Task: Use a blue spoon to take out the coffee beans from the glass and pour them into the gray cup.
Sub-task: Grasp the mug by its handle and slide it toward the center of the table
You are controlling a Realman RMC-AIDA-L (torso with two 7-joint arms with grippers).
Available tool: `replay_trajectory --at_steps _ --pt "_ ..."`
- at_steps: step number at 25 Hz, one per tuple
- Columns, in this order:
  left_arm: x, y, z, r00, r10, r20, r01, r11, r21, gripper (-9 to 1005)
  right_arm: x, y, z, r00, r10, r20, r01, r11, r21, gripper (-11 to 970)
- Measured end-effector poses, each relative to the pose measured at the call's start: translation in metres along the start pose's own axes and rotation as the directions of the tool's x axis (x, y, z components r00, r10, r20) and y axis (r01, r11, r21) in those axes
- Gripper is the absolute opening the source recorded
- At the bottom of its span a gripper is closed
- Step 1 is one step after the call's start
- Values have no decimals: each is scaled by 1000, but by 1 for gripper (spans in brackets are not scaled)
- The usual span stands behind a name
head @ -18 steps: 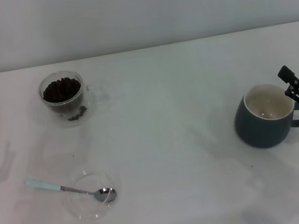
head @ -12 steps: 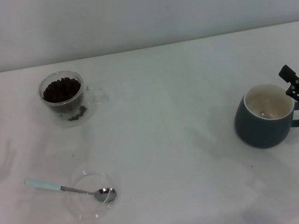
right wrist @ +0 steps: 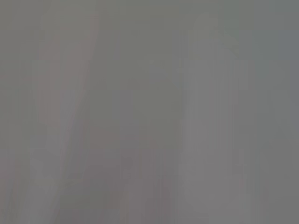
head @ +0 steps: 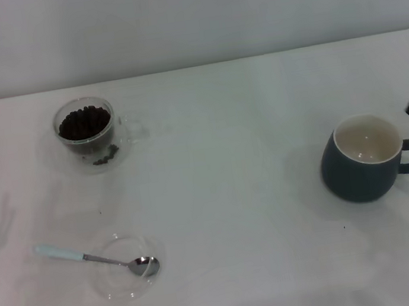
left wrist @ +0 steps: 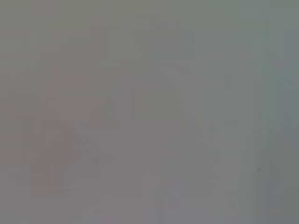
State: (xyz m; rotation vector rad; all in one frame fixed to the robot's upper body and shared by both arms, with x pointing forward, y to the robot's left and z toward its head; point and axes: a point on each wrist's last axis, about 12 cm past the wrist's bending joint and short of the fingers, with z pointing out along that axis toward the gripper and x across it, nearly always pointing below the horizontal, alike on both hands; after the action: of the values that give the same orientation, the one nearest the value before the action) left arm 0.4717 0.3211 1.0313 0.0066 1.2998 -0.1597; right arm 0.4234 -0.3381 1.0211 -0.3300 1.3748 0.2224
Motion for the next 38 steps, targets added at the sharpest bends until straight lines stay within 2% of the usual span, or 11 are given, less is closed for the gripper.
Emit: replay_trajectory --at_steps 10,20,38 --pt "-1 4 1 1000 14 -1 -14 1000 -14 888 14 -4 -23 991 13 -133 -5 998 57 871" --pt "-1 3 2 1000 14 1 -14 1000 -13 888 30 -6 -19 966 17 -256 3 997 78 870" --pt "-3 6 5 1000 18 14 -18 999 -31 888 45 -7 -2 928 -5 -373 39 996 83 842"
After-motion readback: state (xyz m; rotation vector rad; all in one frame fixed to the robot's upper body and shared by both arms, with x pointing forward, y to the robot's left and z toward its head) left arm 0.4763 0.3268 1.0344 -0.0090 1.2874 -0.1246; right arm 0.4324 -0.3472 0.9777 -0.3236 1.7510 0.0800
